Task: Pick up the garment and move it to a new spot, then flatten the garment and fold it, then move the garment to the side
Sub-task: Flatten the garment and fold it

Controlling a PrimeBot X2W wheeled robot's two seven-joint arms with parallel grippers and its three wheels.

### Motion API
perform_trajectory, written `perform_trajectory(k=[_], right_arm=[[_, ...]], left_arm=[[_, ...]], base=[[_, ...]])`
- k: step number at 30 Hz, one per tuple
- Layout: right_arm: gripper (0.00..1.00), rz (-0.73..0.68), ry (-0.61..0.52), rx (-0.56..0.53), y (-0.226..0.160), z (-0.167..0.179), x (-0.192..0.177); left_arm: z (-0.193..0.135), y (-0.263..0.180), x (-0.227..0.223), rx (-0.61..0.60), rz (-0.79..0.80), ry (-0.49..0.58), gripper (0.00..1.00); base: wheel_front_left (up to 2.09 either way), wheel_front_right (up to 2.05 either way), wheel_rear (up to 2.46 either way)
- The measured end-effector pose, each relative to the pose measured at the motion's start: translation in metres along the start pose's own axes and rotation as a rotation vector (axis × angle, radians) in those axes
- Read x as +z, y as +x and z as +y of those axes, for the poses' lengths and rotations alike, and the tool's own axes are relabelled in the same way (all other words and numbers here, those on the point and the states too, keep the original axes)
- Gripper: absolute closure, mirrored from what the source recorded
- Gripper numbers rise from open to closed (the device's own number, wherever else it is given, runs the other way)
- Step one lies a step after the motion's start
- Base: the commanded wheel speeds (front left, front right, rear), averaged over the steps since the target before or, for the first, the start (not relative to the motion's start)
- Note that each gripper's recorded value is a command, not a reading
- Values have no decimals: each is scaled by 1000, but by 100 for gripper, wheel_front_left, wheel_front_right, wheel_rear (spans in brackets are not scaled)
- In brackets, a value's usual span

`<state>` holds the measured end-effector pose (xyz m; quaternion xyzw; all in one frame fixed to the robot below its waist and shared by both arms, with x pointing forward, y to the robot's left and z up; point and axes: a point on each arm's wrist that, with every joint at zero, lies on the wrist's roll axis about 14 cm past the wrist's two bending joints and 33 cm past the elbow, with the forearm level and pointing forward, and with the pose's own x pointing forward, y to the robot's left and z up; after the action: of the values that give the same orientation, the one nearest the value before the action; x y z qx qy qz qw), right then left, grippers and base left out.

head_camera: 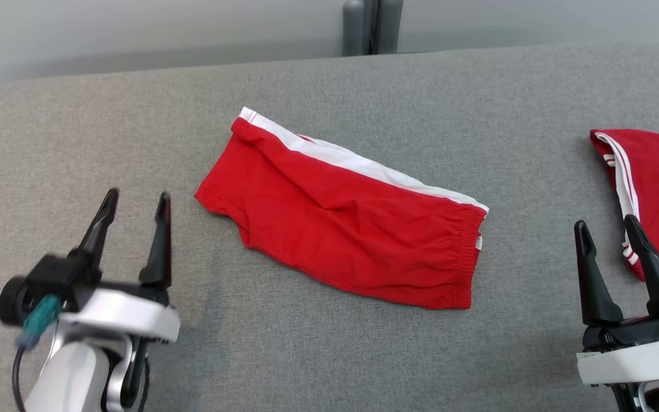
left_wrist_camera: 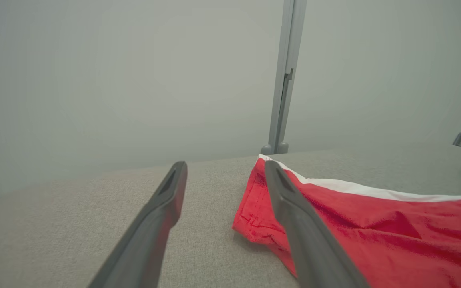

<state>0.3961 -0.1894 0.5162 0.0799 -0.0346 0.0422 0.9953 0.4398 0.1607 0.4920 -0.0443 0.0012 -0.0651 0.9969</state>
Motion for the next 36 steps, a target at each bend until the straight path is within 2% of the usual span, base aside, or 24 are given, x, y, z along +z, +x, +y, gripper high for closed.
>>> perform_trajectory(k=[5,10,19,27,29,30,36], right_arm=[[0,20,8,3,7,2,-8],[0,30,11,-1,15,0,-15],[0,62,29,-46,15,-12,-32],[0,57,45,-47,15,-11,-33],[0,55,47,-39,16,-8,-32],[0,52,47,-36,16,-8,-31],[0,43,47,-34,15,-8,-27]], left_arm=[[-18,29,-10,-79,51,-47,0],[-35,54,-49,-154,206,-108,0],[-35,68,-126,-172,484,-138,0],[-37,69,-146,-175,609,-142,0],[-41,67,-146,-189,631,-138,69],[-44,65,-147,-197,645,-135,100],[-61,58,-147,-242,660,-157,100]], base=[[0,0,0],[0,0,0],[0,0,0],[0,0,0],[0,0,0],[0,0,0],[0,0,0]])
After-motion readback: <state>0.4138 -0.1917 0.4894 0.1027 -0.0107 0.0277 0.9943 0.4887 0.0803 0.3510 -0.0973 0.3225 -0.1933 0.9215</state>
